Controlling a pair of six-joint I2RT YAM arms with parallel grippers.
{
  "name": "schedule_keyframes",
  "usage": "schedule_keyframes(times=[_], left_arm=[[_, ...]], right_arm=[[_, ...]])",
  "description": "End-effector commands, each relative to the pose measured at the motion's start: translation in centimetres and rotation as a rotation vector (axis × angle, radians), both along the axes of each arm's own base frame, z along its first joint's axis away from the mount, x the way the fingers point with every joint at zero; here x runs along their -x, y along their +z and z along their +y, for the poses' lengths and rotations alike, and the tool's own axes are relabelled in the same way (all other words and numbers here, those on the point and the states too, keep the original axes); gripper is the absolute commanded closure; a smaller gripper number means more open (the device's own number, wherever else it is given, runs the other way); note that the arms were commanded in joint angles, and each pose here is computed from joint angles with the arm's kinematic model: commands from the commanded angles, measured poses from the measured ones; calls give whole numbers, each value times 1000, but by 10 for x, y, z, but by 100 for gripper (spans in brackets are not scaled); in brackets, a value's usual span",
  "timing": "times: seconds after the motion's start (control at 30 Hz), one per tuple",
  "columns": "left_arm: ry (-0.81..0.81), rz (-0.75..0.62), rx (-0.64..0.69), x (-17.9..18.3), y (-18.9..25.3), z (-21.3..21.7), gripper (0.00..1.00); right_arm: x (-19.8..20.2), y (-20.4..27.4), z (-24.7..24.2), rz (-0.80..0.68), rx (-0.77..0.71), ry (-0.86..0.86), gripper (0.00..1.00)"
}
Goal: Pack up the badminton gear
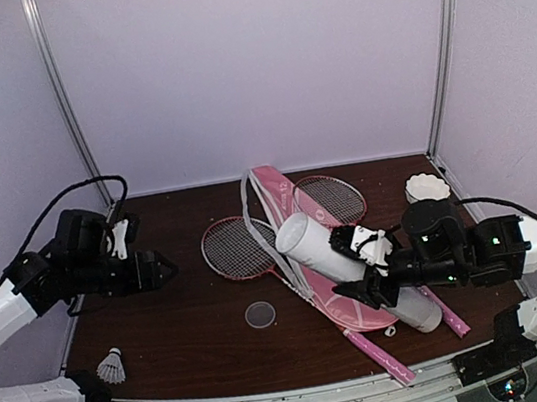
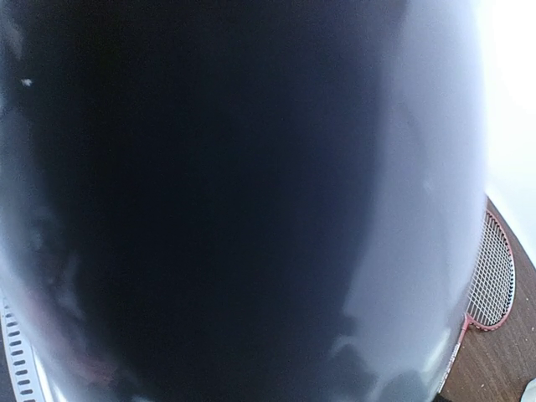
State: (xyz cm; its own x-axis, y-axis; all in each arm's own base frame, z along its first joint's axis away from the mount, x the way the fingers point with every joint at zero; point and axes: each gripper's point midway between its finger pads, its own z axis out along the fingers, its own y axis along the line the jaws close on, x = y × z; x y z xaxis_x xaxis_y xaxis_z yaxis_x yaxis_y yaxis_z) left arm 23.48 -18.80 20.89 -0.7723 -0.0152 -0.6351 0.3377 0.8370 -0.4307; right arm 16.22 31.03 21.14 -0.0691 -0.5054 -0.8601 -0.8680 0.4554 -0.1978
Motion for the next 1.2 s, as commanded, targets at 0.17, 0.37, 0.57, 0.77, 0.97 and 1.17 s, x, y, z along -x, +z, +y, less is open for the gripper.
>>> schedule_keyframes(times=[0.17, 0.37, 0.57, 0.77, 0.97, 1.17], left_arm=[[845, 472, 31, 71, -80, 113, 16], [1027, 613, -164, 99, -89, 142, 2], [1111, 685, -256, 115, -95, 153, 2], [1154, 721, -228, 116, -115, 155, 3], [1152, 725, -206, 104, -132, 150, 7], [1172, 712, -192, 92, -149, 153, 20]], right_arm=[[-3, 14, -1, -19, -61, -21, 63], [-3, 14, -1, -19, -63, -24, 63], [-5, 14, -3, -22, -58, -35, 63], [-5, 15, -5, -25, -57, -40, 63], [-6, 15, -5, -28, -53, -43, 63], [-7, 14, -6, -28, -44, -50, 63]])
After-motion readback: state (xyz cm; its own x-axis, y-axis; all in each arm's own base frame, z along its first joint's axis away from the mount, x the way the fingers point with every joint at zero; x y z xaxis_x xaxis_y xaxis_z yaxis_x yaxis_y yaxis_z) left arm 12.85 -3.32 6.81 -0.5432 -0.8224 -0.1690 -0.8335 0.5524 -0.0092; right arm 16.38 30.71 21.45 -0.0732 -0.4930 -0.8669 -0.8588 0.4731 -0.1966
